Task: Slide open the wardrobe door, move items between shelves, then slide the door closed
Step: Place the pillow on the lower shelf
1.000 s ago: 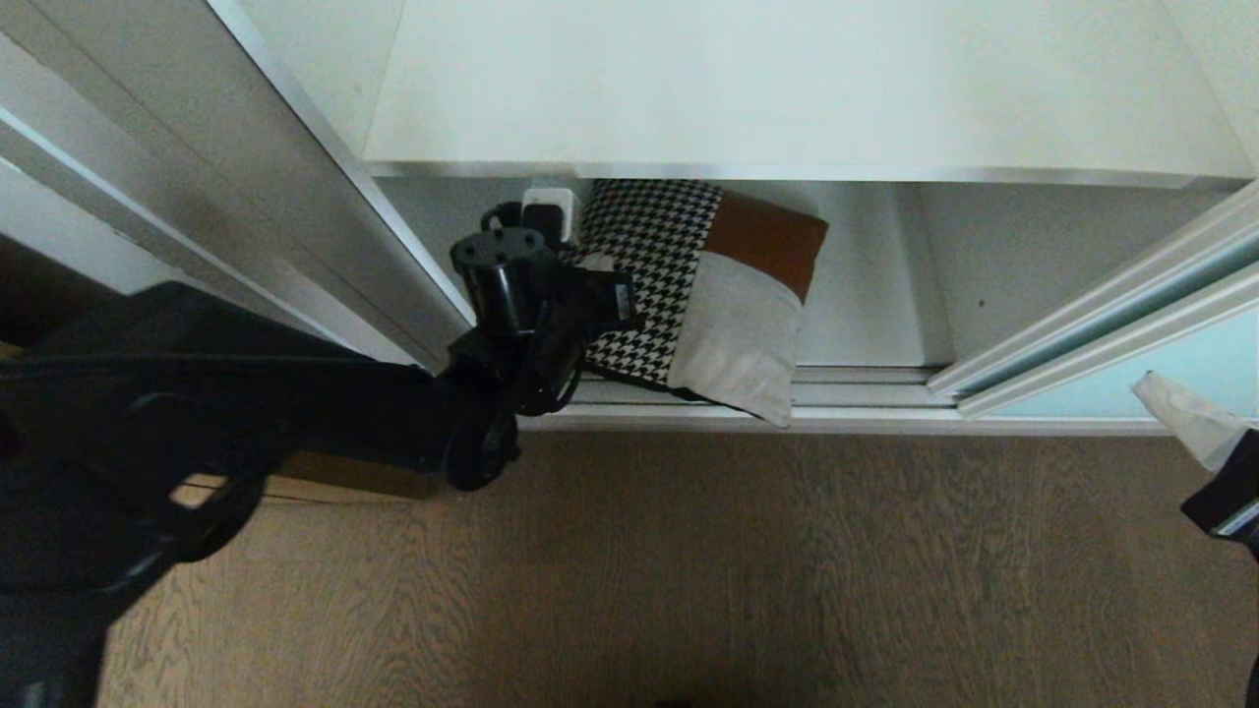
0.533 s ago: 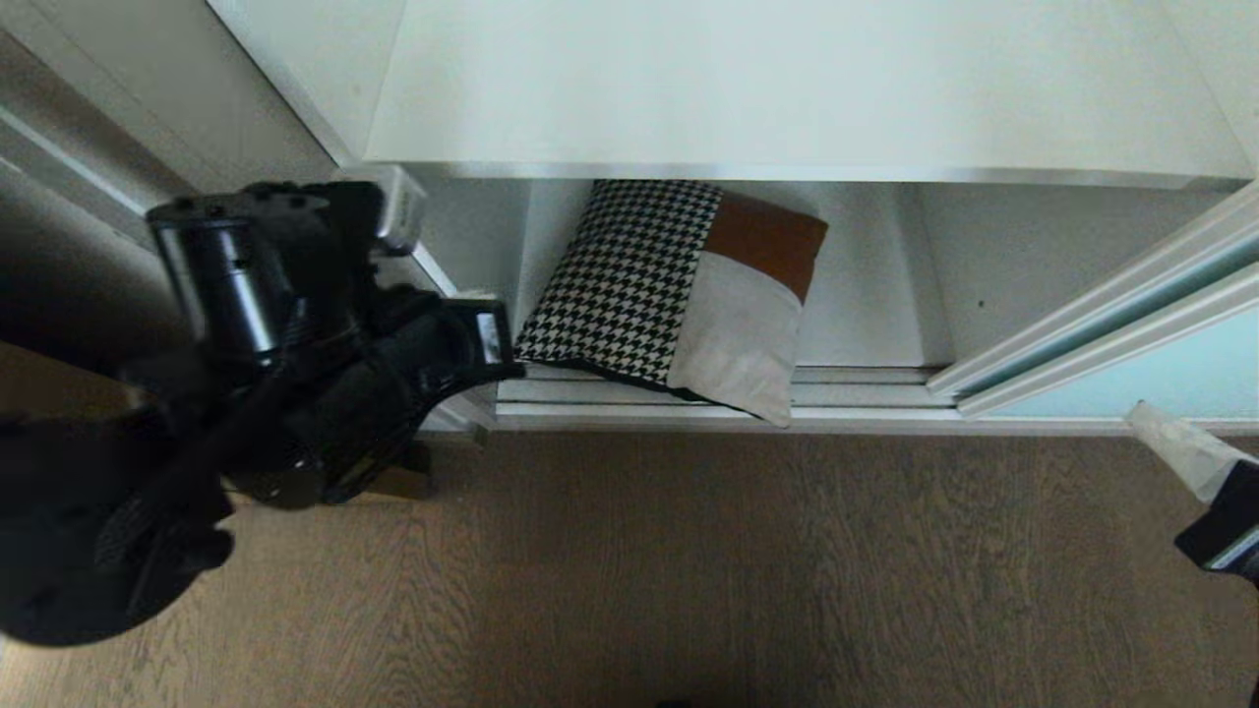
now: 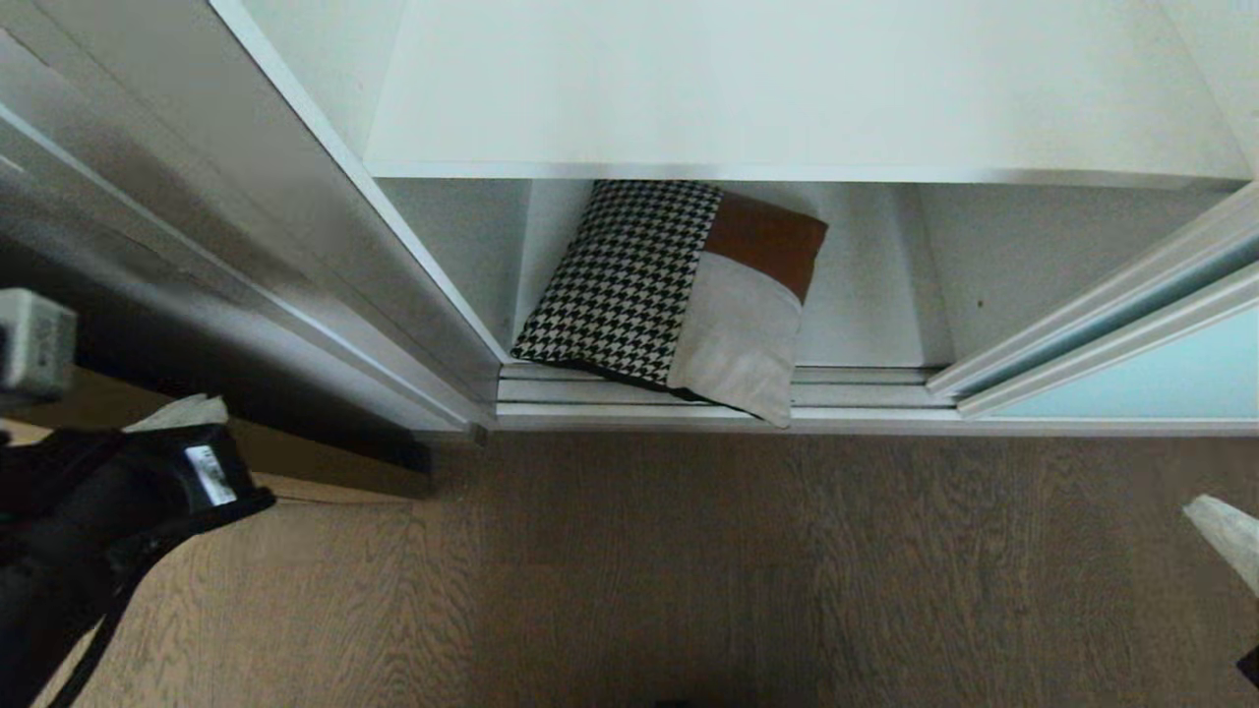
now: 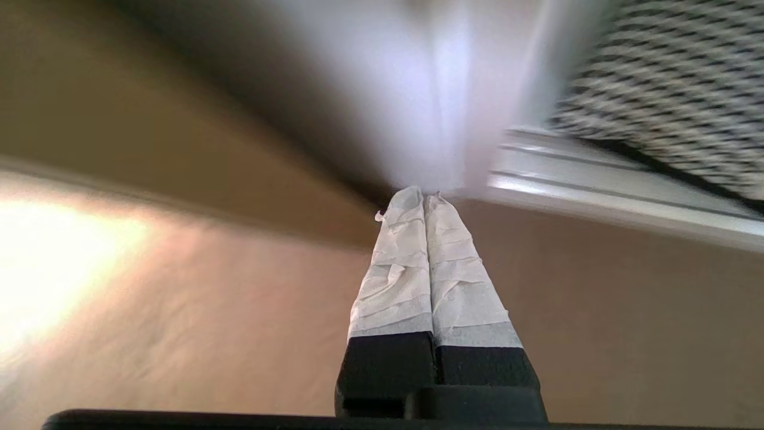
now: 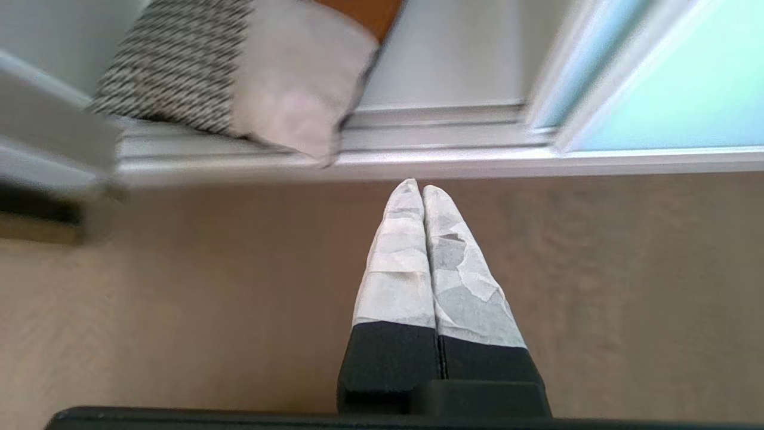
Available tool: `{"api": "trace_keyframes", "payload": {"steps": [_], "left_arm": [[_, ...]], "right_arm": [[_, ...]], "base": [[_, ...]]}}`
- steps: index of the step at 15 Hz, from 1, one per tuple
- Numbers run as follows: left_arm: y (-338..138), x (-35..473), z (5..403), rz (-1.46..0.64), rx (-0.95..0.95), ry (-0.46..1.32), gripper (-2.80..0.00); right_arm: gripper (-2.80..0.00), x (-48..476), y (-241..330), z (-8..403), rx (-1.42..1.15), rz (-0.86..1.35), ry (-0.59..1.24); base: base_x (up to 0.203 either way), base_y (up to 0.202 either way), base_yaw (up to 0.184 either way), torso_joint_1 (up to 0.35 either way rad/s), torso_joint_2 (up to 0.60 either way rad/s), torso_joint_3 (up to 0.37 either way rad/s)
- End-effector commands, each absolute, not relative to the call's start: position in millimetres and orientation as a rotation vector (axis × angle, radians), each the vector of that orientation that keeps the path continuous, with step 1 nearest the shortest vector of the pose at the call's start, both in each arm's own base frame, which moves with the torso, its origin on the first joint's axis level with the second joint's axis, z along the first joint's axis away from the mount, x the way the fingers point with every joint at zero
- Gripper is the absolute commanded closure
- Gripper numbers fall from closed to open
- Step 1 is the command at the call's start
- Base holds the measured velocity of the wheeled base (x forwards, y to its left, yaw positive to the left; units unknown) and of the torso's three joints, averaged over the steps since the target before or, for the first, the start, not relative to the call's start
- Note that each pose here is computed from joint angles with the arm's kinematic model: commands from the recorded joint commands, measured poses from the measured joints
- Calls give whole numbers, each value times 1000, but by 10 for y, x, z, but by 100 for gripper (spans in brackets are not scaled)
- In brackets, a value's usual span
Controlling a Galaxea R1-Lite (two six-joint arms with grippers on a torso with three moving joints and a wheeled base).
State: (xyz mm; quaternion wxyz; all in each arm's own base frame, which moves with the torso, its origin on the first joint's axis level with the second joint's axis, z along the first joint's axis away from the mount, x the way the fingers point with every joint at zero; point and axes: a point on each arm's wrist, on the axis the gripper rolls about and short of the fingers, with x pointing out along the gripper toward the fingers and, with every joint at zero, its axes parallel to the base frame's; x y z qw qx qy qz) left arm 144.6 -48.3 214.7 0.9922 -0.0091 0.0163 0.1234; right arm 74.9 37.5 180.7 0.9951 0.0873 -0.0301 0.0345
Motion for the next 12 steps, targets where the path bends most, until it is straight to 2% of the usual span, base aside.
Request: {"api": "trace_keyframes", "payload": {"steps": [1,5,12], "left_arm": [[-256,1081,2046,309,-43,-16,0],[-7,676,1765,452,-9,-32,0],[139,144,1394,671,53,-116,0]], "right_arm": [[0,599,239,1827,211,30,-134],[0,522,113,1622,194,-96,-116],[0,239,-29,1396,214,-149,-150]], "base": [[0,0,0,0,0,0],[0,0,0,0,0,0],[0,0,0,0,0,0]]}}
